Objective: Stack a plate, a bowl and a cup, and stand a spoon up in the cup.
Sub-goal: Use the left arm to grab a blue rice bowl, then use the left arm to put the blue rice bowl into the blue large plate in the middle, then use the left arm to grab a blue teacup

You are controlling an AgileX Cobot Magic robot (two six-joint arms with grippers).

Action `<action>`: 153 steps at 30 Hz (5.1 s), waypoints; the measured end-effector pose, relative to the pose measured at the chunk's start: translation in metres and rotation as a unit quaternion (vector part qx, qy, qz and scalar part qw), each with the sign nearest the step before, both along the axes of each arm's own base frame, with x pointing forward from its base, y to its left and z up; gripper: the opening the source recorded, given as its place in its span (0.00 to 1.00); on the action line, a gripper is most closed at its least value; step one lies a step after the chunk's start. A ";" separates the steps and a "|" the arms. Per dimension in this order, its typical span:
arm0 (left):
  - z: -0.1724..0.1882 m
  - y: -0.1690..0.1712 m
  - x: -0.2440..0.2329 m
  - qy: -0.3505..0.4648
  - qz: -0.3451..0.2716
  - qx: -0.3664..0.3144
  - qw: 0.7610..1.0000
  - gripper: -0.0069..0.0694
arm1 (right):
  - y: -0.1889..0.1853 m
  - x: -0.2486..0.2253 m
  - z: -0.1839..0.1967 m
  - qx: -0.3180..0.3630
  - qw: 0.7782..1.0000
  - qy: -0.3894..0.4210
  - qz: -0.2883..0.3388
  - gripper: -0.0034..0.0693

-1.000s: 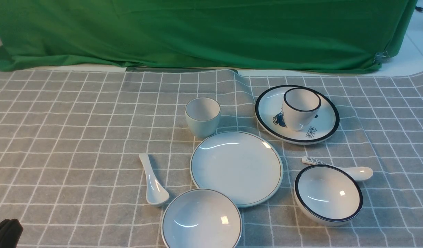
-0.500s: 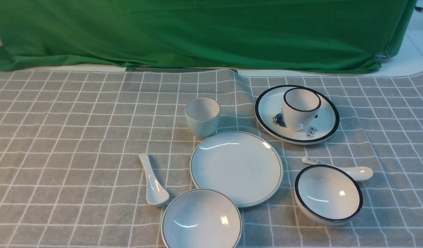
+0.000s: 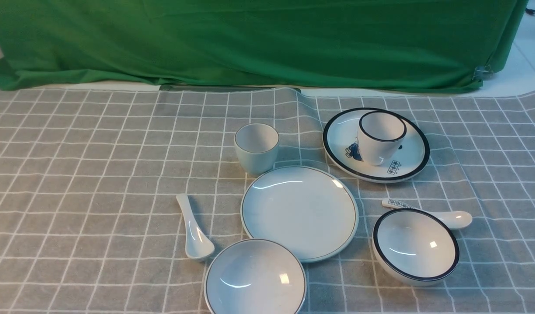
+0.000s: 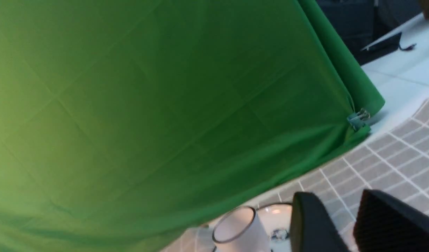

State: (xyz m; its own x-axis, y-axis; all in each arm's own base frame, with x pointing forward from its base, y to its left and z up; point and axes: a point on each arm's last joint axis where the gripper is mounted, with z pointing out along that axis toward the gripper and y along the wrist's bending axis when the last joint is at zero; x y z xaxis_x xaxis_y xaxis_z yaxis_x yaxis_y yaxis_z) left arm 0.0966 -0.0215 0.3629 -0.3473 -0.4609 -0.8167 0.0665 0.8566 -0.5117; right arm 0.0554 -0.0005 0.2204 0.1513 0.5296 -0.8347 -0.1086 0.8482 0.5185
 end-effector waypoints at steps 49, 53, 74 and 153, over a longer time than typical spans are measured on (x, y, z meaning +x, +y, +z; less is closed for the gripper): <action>-0.190 -0.150 0.168 0.451 -0.291 0.214 0.816 0.28 | 0.043 0.069 0.067 -0.303 0.783 0.470 0.271 0.08; -0.187 -0.151 0.168 0.449 -0.291 0.209 0.819 0.14 | 0.043 0.069 0.067 -0.304 0.783 0.469 0.272 0.08; -0.119 -0.189 0.259 0.344 -0.299 0.196 0.868 0.12 | 0.043 0.069 0.067 -0.304 0.783 0.469 0.273 0.08; -0.161 -0.139 0.363 0.366 -0.210 0.179 0.889 0.19 | 0.044 0.073 0.070 -0.301 0.796 0.452 0.267 0.10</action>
